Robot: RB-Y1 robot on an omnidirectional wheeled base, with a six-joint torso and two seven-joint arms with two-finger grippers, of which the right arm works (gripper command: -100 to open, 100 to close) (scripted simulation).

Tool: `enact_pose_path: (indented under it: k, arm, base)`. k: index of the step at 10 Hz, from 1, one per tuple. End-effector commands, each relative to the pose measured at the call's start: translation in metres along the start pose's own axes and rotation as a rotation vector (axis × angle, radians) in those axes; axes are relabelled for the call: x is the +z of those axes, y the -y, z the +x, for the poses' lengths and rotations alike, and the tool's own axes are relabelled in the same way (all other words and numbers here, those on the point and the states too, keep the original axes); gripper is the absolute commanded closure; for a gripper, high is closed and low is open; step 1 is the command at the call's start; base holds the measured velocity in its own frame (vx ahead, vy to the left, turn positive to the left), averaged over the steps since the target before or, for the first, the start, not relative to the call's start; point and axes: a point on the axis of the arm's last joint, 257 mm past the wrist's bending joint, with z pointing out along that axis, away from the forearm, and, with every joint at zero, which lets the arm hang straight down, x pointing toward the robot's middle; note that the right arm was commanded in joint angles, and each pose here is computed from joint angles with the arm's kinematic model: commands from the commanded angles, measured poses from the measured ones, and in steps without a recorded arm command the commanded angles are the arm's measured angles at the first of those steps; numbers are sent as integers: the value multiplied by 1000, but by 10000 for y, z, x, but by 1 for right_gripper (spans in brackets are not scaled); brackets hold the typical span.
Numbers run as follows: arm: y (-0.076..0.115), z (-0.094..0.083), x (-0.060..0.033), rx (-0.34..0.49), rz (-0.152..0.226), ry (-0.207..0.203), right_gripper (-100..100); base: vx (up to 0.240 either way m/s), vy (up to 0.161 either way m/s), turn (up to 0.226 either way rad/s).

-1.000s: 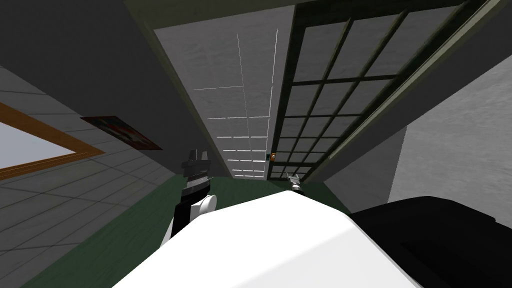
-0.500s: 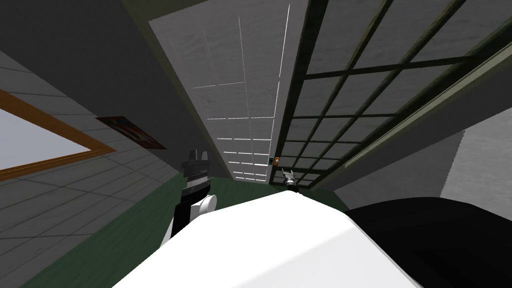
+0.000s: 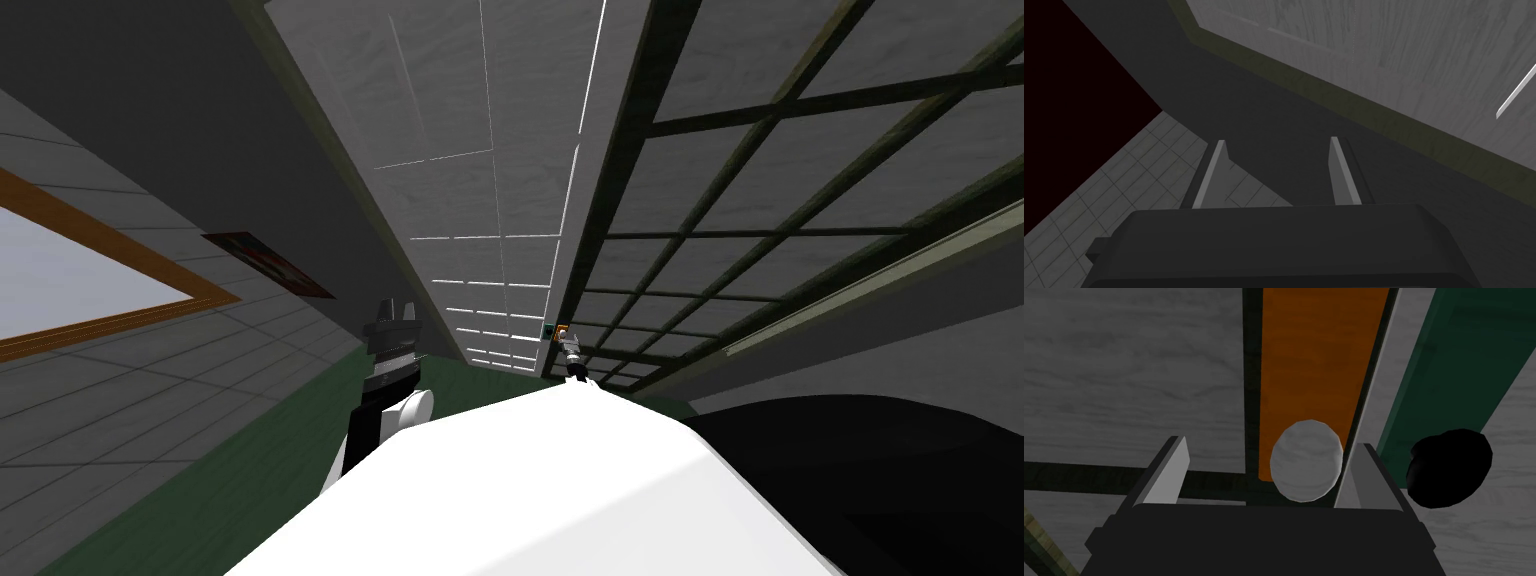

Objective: Pull the door open

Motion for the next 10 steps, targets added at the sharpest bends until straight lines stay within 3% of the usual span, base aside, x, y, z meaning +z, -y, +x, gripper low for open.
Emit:
enact_pose_path:
  k: [1, 2, 3, 8, 9, 10]
  arm:
    - [-33, -30, 11, 1, -1, 0, -100]
    - [-28, -20, 12, 0, -2, 2, -100]
    - [-28, -20, 12, 0, -2, 2, 100]
    - [-28, -20, 12, 0, -2, 2, 100]
    - [89, 81, -84, 12, 15, -22, 100]
    - [140, 104, -112, 14, 22, -28, 100]
  base:
    - [40, -8, -8]
    - [13, -2, -3]
    - [4, 3, 21]
    - [-1, 5, 5]
    - [-115, 24, -8]
    - [-146, 43, -31]
